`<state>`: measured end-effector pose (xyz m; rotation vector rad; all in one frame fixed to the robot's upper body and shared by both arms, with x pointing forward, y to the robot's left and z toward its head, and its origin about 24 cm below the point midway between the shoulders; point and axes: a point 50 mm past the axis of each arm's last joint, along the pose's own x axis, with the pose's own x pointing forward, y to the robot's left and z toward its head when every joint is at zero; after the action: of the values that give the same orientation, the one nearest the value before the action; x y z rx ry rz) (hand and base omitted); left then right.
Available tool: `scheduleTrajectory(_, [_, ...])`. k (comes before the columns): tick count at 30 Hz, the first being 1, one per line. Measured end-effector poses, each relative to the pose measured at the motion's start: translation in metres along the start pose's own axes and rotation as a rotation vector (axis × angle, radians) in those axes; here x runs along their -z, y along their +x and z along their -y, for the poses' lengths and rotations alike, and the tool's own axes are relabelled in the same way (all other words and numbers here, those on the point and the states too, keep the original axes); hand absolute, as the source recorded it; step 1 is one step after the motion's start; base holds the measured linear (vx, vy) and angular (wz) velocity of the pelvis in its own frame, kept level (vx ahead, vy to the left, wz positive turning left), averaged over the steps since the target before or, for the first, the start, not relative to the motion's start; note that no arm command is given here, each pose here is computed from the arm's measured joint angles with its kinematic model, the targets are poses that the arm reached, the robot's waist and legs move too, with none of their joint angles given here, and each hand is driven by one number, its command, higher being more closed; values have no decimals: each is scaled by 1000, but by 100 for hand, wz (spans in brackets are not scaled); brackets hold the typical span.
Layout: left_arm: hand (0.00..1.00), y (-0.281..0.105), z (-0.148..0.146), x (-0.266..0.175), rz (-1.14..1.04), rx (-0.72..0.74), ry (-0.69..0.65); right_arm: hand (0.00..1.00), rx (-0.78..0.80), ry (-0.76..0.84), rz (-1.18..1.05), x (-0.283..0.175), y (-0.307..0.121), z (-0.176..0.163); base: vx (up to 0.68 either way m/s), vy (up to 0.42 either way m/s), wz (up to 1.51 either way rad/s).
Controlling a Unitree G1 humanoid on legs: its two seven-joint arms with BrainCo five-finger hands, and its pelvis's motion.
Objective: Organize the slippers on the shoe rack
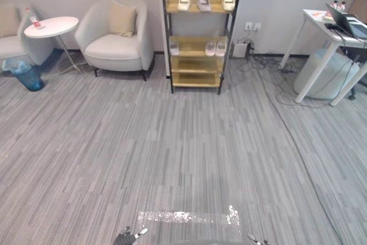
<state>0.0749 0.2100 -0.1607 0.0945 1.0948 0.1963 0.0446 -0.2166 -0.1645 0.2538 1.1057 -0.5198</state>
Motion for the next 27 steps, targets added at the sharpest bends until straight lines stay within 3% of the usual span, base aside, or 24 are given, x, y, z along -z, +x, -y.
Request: scheduleTrajectory(27, [0, 2, -1, -5, 6, -15, -11, 0, 11, -40, 16, -5, 2, -4, -13, -23, 2])
